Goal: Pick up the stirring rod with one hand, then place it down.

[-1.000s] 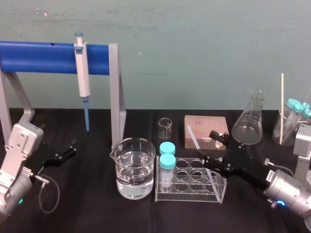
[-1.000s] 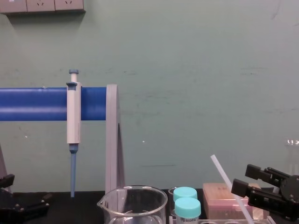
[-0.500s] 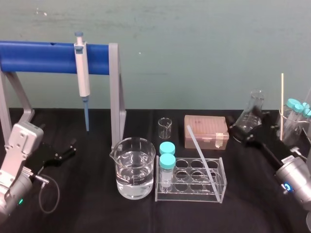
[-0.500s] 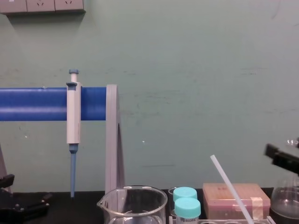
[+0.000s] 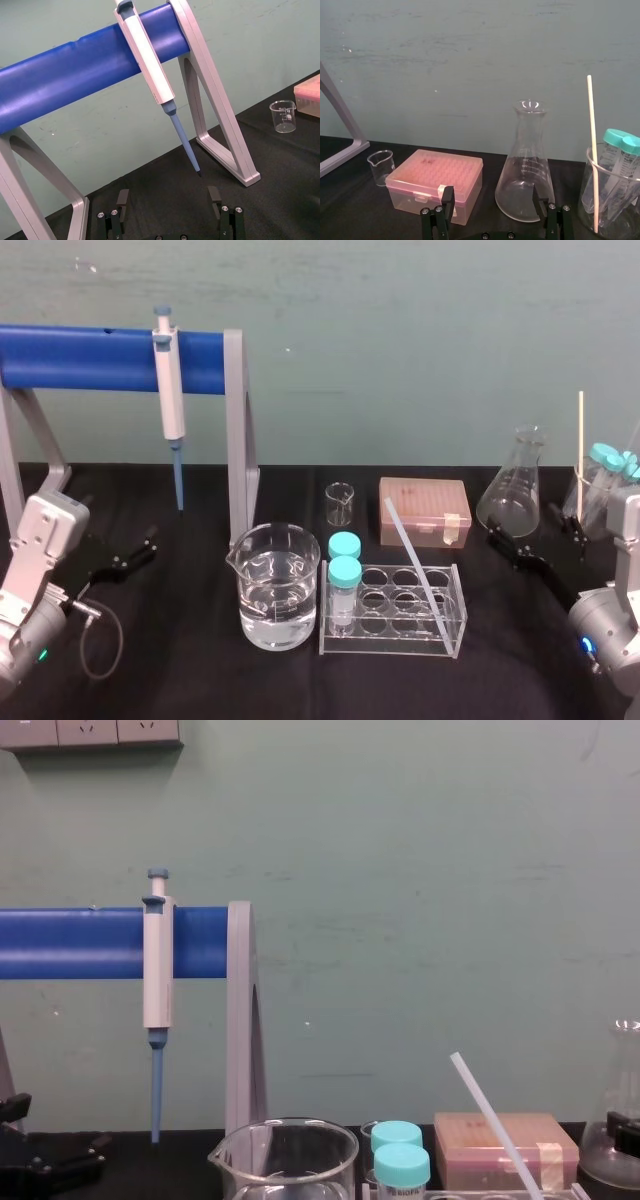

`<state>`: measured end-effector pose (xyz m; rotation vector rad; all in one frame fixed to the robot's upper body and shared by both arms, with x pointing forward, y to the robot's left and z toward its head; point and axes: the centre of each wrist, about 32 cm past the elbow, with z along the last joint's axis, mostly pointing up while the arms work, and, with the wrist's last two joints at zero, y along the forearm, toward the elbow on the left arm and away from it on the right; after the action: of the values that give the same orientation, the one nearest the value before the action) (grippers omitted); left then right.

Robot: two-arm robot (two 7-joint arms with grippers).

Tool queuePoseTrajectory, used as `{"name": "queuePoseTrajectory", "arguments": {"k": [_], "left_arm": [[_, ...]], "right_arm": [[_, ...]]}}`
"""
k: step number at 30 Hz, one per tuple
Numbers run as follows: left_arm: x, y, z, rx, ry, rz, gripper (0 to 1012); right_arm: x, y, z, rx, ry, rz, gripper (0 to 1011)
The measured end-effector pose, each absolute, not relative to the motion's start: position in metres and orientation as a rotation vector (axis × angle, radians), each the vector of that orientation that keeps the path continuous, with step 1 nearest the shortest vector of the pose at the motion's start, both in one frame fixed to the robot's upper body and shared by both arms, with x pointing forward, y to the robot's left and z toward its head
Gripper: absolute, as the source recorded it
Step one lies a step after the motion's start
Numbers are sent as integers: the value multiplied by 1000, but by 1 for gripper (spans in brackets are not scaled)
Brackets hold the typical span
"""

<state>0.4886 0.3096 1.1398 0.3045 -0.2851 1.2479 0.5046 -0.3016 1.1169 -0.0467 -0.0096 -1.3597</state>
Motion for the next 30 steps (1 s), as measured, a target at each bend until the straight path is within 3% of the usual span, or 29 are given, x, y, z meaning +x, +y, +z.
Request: {"name": "queuePoseTrajectory", "arguments": {"k": [30], "left_arm": [[489,310,1140,304,-285,1248,1000]], "right_arm": [[505,-302,1118,-25,-27,-1355,1000]]}}
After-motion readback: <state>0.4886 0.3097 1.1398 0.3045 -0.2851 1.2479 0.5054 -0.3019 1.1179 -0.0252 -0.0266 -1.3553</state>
